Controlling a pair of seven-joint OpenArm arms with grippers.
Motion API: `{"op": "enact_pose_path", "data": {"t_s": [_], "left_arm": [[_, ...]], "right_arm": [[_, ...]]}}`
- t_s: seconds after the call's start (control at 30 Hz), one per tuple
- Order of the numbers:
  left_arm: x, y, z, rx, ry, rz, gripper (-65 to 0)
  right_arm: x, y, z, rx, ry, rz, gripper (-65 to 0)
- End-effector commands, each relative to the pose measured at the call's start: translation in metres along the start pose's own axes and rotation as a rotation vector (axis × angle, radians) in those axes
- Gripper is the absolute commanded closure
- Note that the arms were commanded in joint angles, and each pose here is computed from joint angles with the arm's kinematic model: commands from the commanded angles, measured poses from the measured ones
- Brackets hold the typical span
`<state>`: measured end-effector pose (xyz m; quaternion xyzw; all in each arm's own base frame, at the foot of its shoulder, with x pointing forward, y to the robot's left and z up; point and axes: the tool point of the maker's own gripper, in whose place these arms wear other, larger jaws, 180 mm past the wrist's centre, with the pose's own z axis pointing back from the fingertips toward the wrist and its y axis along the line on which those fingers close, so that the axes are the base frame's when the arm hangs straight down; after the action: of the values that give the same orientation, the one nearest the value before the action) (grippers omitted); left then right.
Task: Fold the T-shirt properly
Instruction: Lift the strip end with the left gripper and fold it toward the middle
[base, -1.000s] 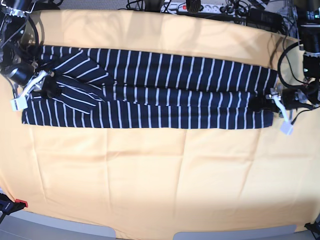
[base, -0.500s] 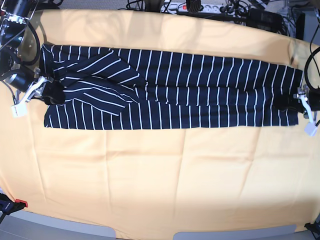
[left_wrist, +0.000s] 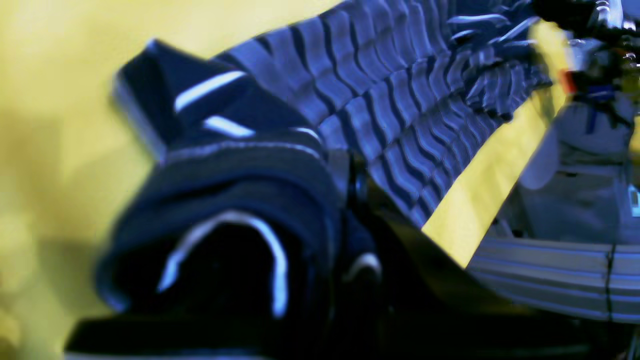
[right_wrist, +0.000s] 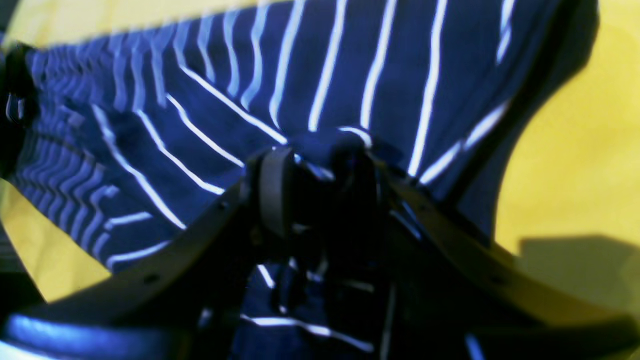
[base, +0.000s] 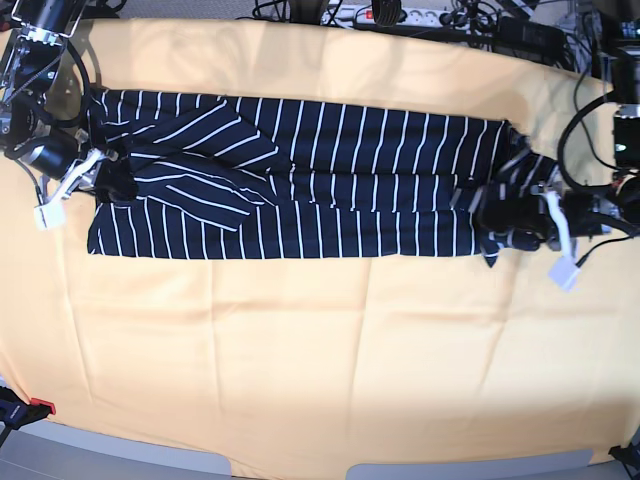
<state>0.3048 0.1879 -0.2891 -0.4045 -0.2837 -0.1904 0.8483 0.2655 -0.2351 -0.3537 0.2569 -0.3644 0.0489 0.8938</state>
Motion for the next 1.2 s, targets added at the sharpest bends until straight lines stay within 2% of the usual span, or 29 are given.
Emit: {"op": "enact_pose_path", "data": {"t_s": [0.0, 0.3, 0.5, 0.7, 0.73, 0.87, 0.9, 1.0, 1.03, 1.1, 1.17], "left_arm": [[0.019, -0.012, 0.0, -0.03, -0.05, -0.047, 0.0], [0.031, -0.068, -0.067, -0.261, -0.213, -0.038, 0.0], [0.031, -0.076, -0.098, -0.26, -0.246, -0.033, 0.0], [0.02, -0.086, -0.127, -0.251, -0.199, -0.048, 0.0], [0.017, -0.088, -0.131, -0.253, -0.183, -0.053, -2.8], [0.004, -0.1, -0.143, -0.285, -0.121, -0.107, -34.3], [-0.003, -0.099, -0.148, -0.27, -0.086, -0.122, -36.7], [-0.02, -0.092, -0.161, -0.209, 0.007, -0.162, -36.4], [-0.023, -0.091, -0.163, -0.196, 0.024, -0.137, -36.4], [-0.021, -0.095, -0.165, -0.212, 0.015, -0.114, -36.4], [-0.007, -0.102, -0.163, -0.248, -0.065, -0.091, -36.4]], "right_arm": [[0.016, 0.0, 0.005, 0.002, -0.042, 0.029, -22.7], [0.011, 0.005, -0.001, 0.014, -0.047, 0.01, -22.7], [0.011, 0.006, -0.001, 0.015, -0.047, 0.01, -22.7], [0.011, 0.006, -0.001, 0.016, -0.048, 0.009, -22.7], [0.011, 0.006, -0.001, 0.016, -0.048, 0.009, -22.7], [0.011, 0.006, -0.001, 0.016, -0.048, 0.009, -22.7], [0.011, 0.006, -0.001, 0.016, -0.048, 0.009, -22.7], [0.012, 0.006, -0.001, 0.016, -0.048, 0.009, -22.7], [0.012, 0.006, -0.001, 0.019, -0.051, 0.009, -22.7], [0.013, 0.007, -0.001, 0.022, -0.054, 0.007, -22.7], [0.012, 0.007, -0.001, 0.021, -0.052, 0.007, -22.7]]}}
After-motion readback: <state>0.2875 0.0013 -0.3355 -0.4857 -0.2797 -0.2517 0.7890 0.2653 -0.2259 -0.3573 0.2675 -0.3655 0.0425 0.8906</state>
